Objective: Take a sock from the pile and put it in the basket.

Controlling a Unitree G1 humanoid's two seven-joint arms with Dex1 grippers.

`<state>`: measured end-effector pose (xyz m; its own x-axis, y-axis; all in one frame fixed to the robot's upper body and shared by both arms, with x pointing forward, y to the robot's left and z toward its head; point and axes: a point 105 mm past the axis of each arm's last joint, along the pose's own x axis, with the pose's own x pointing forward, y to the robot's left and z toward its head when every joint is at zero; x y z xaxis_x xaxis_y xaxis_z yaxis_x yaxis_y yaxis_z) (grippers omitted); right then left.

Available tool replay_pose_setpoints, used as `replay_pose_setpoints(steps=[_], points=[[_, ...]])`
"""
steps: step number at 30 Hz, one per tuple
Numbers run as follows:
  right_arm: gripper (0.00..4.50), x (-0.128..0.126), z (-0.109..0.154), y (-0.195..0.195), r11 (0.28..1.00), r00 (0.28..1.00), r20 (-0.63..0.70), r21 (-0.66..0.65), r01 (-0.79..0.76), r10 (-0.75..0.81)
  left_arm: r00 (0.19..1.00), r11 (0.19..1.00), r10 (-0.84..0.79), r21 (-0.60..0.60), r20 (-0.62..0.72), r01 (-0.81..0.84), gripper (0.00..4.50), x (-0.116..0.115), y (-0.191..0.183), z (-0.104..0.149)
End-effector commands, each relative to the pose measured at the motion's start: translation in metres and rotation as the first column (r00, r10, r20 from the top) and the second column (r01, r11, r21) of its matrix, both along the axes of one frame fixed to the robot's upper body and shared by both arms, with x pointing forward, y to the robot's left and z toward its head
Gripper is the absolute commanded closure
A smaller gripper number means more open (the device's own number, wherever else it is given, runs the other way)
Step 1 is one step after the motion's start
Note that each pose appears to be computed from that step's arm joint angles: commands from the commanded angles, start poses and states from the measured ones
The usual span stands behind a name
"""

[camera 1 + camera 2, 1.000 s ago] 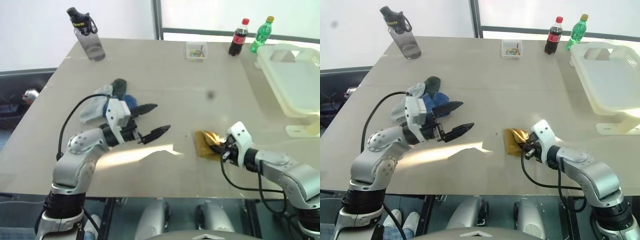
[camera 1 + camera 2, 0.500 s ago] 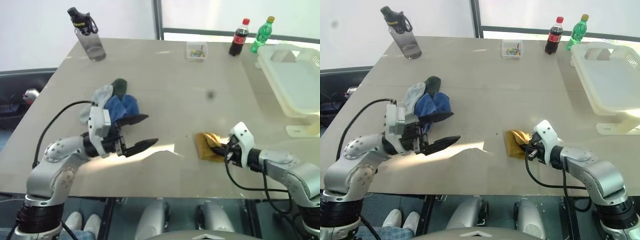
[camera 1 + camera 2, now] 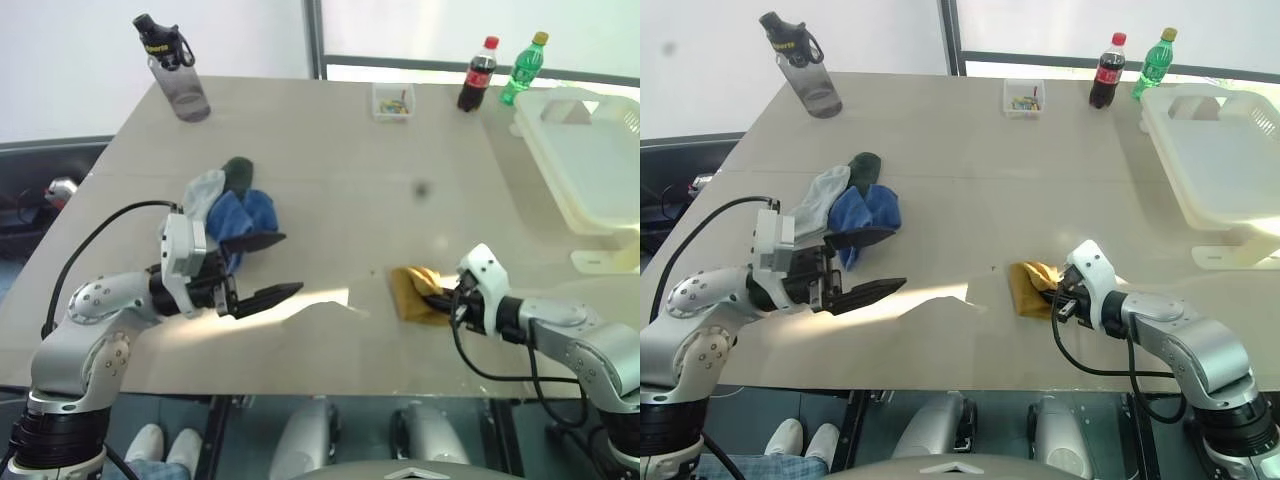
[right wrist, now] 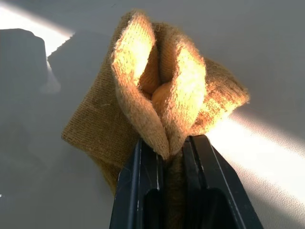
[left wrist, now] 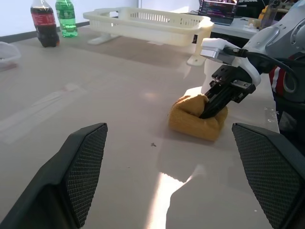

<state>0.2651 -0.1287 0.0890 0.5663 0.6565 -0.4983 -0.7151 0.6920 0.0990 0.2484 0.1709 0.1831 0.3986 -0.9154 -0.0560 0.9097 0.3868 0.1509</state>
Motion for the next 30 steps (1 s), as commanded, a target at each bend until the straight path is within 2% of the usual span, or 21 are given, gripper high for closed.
replay_pose_setpoints(steps=[1, 10, 15, 19, 24, 30], points=[[4.44, -0.002, -0.006, -0.003, 1.0, 1.0, -0.029, -0.014, -0.001, 0.001, 0.998, 1.0, 0.012, -0.003, 0.064, -0.012, 0.0, 0.0, 0.006, 0.015], [4.44, -0.001, -0.002, -0.004, 1.0, 1.0, -0.021, 0.002, -0.004, 0.004, 0.997, 0.999, 0.01, -0.044, 0.073, -0.007, 0.0, -0.001, 0.006, 0.021], [4.44, 0.011, 0.04, -0.008, 0.976, 0.999, 0.03, 0.216, 0.028, -0.036, 0.997, 0.998, -0.003, -0.061, 0.076, 0.008, 0.0, -0.003, 0.004, 0.024], [4.44, 0.027, 0.076, -0.042, 0.948, 0.986, 0.09, 0.299, 0.109, -0.142, 0.996, 0.998, -0.009, -0.065, 0.083, 0.014, 0.0, -0.003, 0.003, 0.025], [4.44, 0.05, 0.112, -0.088, 0.899, 0.936, 0.148, 0.362, 0.248, -0.318, 0.995, 0.996, -0.01, -0.085, 0.096, 0.018, 0.0, -0.002, 0.002, 0.028], [4.44, 0.083, 0.15, -0.151, 0.78, 0.786, 0.211, 0.422, 0.463, -0.581, 0.993, 0.995, -0.006, -0.099, 0.116, 0.018, 0.0, 0.001, 0.0, 0.031]])
